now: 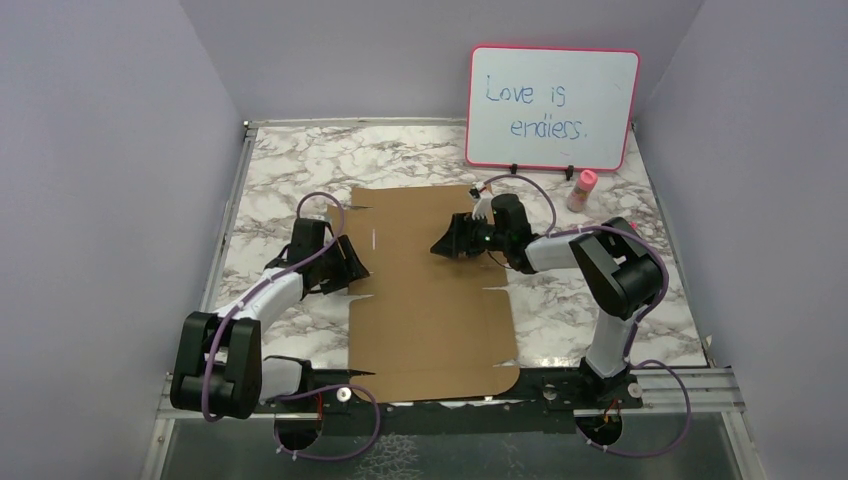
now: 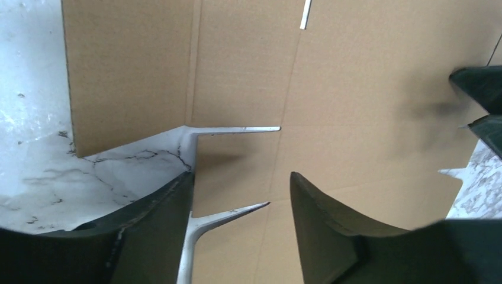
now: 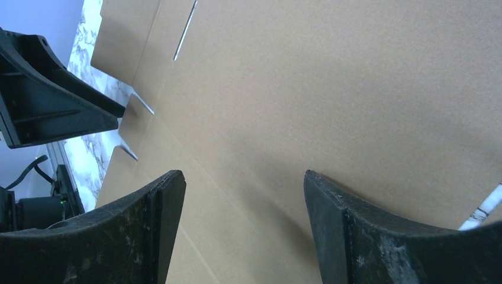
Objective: Fold the paper box
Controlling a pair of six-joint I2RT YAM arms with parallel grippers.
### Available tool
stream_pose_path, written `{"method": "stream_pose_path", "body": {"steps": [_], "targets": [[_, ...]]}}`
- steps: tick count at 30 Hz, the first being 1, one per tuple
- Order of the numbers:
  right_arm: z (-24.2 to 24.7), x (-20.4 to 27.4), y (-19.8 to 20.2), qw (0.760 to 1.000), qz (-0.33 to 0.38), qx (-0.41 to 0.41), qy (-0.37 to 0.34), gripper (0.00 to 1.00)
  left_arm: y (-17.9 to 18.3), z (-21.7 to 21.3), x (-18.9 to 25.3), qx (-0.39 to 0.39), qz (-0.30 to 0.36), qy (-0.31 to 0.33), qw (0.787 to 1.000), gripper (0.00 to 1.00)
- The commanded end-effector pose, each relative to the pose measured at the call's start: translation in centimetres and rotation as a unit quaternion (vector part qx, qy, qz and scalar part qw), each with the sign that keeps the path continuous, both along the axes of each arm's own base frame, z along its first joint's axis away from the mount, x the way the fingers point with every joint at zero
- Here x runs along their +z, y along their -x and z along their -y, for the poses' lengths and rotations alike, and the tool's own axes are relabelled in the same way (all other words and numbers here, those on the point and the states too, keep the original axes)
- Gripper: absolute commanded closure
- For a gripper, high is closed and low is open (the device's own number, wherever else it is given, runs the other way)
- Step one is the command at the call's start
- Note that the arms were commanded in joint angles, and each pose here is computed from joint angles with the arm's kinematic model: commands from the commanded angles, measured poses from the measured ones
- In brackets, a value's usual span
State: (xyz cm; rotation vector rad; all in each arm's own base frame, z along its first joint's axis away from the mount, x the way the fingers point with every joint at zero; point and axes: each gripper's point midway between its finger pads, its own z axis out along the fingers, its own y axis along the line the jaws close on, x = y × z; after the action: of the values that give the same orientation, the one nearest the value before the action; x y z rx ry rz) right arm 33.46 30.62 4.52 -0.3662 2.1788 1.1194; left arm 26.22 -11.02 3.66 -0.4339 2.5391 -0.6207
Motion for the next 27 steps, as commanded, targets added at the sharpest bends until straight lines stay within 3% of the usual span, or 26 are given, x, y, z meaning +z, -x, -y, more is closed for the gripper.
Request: {"method": "stream_pose_path", "body": {"steps": [1, 9, 27], "targets": [[0.9, -2.0, 0.3, 0.999, -0.017, -0.014, 0.027, 0.21, 0.8, 0.7, 0.6, -0.028, 0.0, 0.016, 0.999, 0.43], [0.9, -2.1, 0.3, 0.999, -0.019, -0.013, 0.026, 0.21, 0.5, 0.9, 3.0, -0.029, 0.026, 0.022, 0.999, 0.54], [0.8, -2.1, 0.4, 0.999, -0.021, -0.012, 0.026, 0.21, -0.4, 2.7, 6.0, -0.042, 0.044, 0.005, 0.998, 0.59]]}}
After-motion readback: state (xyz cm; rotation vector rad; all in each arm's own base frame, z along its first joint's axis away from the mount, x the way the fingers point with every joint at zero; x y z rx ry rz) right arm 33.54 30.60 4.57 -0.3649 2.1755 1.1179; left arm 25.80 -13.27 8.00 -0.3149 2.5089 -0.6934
